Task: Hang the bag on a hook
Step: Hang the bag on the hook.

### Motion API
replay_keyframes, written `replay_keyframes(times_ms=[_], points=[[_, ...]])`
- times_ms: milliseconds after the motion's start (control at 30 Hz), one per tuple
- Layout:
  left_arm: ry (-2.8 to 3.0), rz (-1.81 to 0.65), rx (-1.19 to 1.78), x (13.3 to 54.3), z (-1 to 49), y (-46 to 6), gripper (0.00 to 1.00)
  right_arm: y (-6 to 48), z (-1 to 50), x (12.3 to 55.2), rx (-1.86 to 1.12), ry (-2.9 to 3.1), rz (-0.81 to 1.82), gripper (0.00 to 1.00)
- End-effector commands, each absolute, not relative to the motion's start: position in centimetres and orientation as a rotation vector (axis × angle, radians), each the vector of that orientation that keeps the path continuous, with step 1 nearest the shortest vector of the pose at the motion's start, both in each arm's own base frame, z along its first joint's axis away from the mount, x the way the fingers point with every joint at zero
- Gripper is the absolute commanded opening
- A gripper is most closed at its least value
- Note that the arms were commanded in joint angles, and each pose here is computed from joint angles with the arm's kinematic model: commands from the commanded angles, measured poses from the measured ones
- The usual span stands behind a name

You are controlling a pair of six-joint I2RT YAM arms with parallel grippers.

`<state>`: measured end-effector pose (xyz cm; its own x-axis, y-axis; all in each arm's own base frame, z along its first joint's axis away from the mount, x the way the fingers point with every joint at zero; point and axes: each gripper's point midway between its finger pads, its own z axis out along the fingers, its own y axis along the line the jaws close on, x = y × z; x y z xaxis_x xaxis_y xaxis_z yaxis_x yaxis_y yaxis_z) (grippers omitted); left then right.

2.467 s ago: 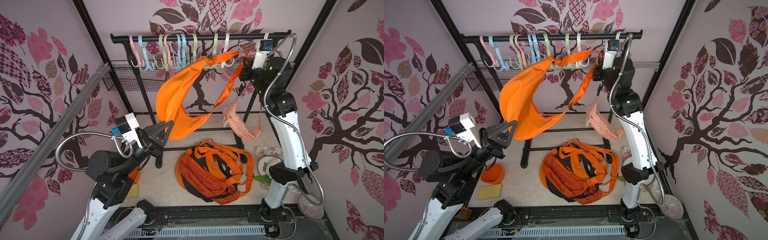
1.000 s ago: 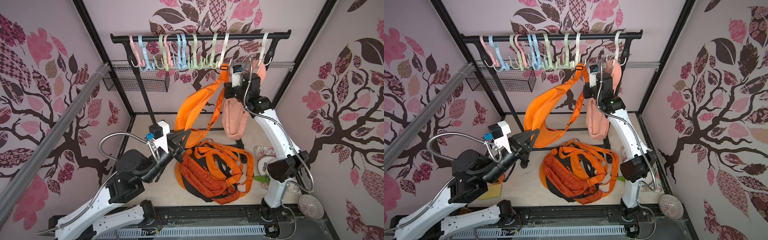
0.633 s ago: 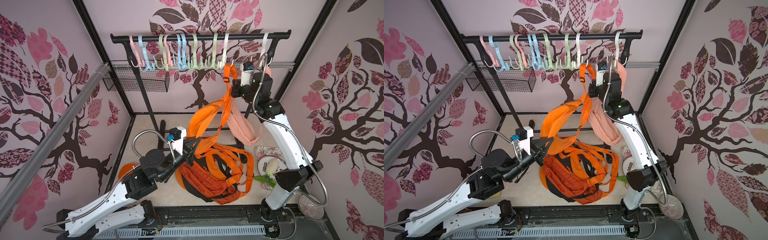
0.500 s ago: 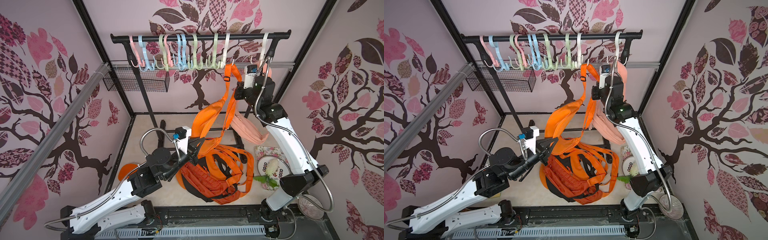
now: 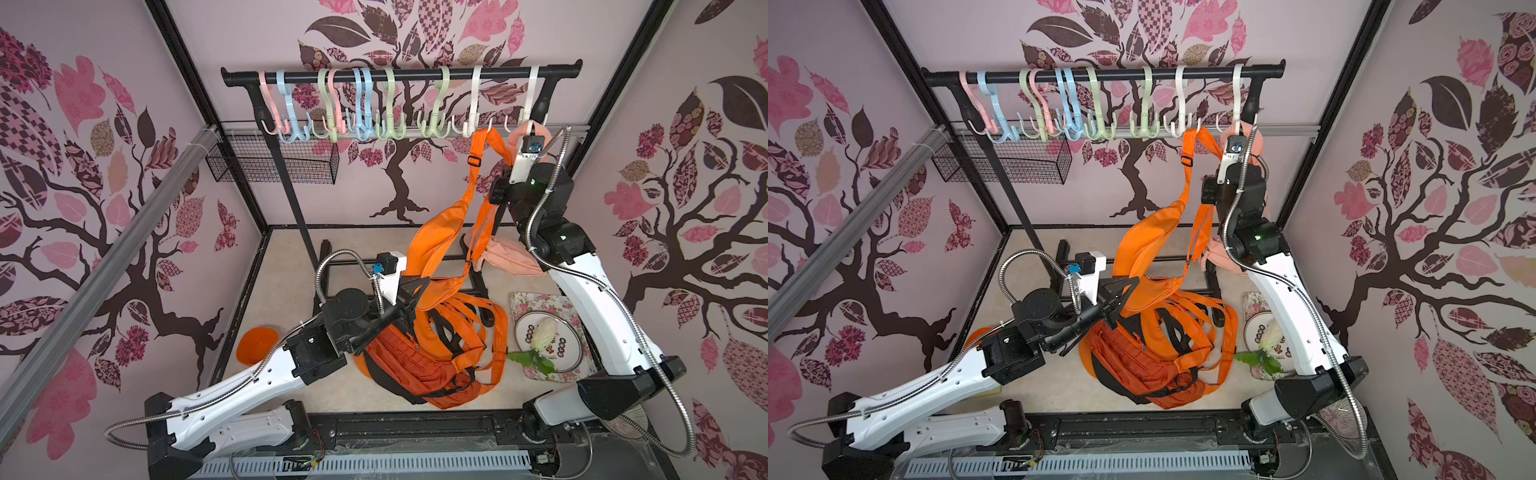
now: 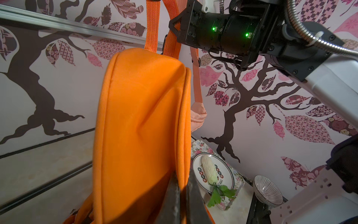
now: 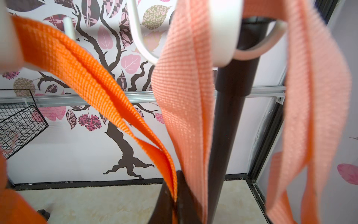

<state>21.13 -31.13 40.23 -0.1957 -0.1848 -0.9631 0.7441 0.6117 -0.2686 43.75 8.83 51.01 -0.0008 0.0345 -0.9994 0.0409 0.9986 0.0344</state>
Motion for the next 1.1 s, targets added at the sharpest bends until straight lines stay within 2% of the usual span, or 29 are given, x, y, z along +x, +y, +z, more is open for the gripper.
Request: replay_keyframes(times_ms=[0,33,100,133,200,267,600,833,1067], points=[[1.574,-0.924,0.476,21.1,39.2,-31.1,0.03,7.6,53.5,41.4,0.093,1.506,0.011,0.15],[1.582,-0.924,0.476,21.1,38.9,-31.1,0.11,7.6,53.5,41.2,0.095,1.504,0.018,0.22],[1.598,-0.917,0.476,21.0,38.2,-30.7,0.31,7.8,53.5,40.4,0.081,1.51,0.049,0.46],[1.604,-0.914,0.468,20.9,38.0,-30.4,0.39,7.9,53.3,40.2,0.077,1.52,0.064,0.53],[1.62,-0.907,0.448,20.7,37.3,-29.5,0.5,8.1,52.6,39.5,0.072,1.546,0.095,0.66],[1.633,-0.897,0.43,20.6,36.9,-28.6,0.55,8.0,51.3,38.8,0.084,1.579,0.111,0.71],[1.751,-0.815,0.352,19.6,33.3,-24.0,0.63,7.8,43.5,34.0,0.112,1.714,0.199,0.76],[1.983,-0.704,0.257,19.8,27.0,-21.1,0.71,8.5,36.3,31.0,0.092,1.888,0.243,0.76],[2.285,-0.686,0.059,20.9,18.9,-18.5,0.73,11.3,26.6,28.6,0.049,2.131,0.357,0.76]])
